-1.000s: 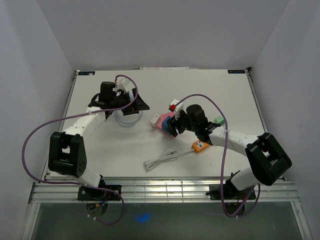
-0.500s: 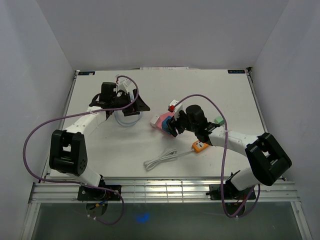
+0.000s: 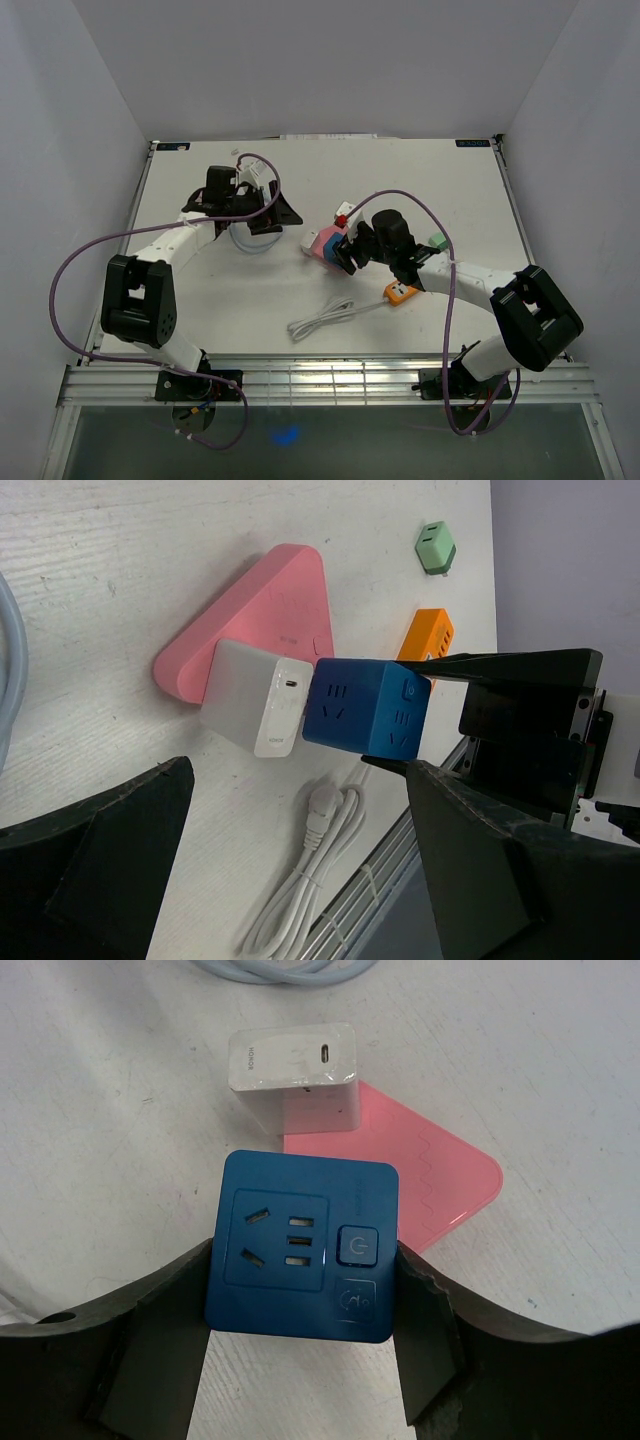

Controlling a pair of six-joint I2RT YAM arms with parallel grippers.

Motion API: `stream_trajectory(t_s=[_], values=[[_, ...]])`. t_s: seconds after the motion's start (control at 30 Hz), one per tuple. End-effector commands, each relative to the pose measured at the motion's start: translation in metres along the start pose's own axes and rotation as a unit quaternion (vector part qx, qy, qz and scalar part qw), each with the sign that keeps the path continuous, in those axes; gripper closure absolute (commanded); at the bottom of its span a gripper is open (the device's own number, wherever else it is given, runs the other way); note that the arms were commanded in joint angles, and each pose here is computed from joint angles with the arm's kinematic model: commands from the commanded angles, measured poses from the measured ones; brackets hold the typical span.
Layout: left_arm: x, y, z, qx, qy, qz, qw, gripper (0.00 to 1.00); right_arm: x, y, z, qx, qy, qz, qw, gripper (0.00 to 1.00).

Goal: Insert the plug

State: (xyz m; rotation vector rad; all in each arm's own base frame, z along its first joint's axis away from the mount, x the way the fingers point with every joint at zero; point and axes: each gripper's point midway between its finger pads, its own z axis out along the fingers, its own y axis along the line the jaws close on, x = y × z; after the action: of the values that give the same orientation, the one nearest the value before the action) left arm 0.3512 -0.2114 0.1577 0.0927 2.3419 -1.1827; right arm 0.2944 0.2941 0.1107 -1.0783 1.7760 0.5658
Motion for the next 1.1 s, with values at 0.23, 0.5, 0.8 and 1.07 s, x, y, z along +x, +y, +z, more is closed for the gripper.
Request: stream_trajectory(t_s=[0.23,0.5,0.8,1.07], values=[[0.007,-0.012,0.007,0.008,0.017,0.017,1.000,0.02,-0.029,-0.003,0.002,-0.010,-0.048,-0.058,0.997,0.92],[0.013,-0.009,0.012,-0.006,0.033,0.014,0.999,0.02,-0.028,-0.008,0.001,-0.003,-0.046,-0.067,0.997,0.92],[0.015,-0.009,0.015,-0.003,0.040,0.013,0.999,0.02,-0.023,-0.011,0.000,-0.005,-0.040,-0.064,0.997,0.92],[0.017,-0.010,0.017,0.002,0.047,0.013,0.999,0.02,-0.008,-0.006,0.006,-0.022,-0.028,-0.061,0.997,0.92]])
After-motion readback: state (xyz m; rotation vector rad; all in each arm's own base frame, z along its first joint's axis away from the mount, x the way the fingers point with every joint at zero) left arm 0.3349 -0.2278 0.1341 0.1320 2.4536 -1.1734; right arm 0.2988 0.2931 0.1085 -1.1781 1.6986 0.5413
